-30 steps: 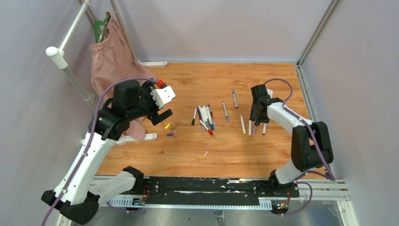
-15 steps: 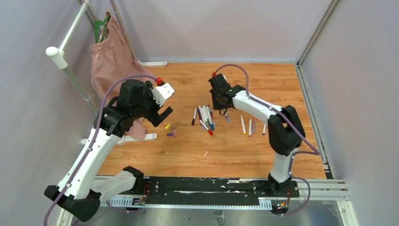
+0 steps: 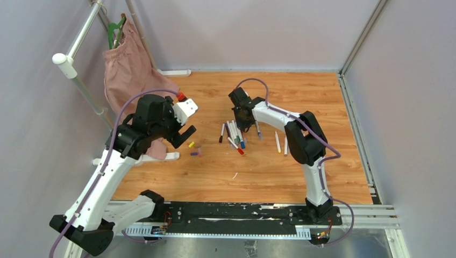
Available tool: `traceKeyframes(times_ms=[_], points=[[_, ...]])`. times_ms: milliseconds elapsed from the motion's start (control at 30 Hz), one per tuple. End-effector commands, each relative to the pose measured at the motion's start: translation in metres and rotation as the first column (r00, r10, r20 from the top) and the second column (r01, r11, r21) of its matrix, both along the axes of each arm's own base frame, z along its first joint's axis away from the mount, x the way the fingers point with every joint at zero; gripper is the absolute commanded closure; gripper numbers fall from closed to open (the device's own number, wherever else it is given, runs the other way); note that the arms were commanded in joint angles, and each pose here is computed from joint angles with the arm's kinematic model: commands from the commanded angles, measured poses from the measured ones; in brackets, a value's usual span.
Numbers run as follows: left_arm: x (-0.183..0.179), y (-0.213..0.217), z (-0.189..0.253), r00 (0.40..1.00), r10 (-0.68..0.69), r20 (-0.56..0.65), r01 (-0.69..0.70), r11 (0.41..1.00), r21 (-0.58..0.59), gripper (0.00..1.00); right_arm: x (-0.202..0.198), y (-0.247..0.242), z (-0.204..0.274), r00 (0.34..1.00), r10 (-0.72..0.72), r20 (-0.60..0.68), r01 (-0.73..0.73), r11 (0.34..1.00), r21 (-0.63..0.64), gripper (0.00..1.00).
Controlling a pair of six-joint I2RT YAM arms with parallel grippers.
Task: Open the pen caps
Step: Pick up the pen from the center of the board.
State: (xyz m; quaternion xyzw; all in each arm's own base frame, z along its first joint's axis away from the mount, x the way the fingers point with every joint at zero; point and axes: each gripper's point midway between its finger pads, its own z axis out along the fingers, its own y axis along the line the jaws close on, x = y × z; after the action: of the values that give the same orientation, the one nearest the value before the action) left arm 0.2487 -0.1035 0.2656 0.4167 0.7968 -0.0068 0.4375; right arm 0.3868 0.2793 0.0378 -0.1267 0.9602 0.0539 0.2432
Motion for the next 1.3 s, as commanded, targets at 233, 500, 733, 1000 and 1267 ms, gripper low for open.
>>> traceKeyframes(times_ms=[233, 500, 733, 1000, 1267], points=[[-0.004, 0.002, -0.002, 1.0, 0.009, -0.009, -0.009, 1.0, -0.01, 0.0, -0.019, -0.035, -0.029, 0.999, -0.005, -0.051, -0.003, 0.986, -0.166, 0.84], [-0.006, 0.002, -0.006, 1.0, 0.0, -0.016, 0.0, 1.0, -0.006, 0.0, -0.027, -0.05, -0.038, 0.998, -0.016, -0.068, 0.0, 0.974, -0.228, 0.68], [-0.009, -0.007, -0.009, 0.999, -0.02, -0.047, 0.017, 0.999, -0.05, 0.0, -0.025, -0.04, -0.035, 0.997, -0.016, -0.081, 0.001, 0.983, -0.182, 0.89], [-0.016, -0.021, -0.037, 0.983, -0.021, -0.181, 0.0, 0.994, -0.112, 0.0, -0.009, -0.019, 0.056, 0.996, -0.061, 0.067, 0.059, 0.998, 0.026, 1.0], [-0.01, -0.038, -0.034, 0.976, -0.023, -0.215, -0.022, 0.979, -0.204, 0.0, -0.043, 0.018, 0.147, 0.975, -0.104, 0.197, 0.026, 0.933, 0.36, 1.0]])
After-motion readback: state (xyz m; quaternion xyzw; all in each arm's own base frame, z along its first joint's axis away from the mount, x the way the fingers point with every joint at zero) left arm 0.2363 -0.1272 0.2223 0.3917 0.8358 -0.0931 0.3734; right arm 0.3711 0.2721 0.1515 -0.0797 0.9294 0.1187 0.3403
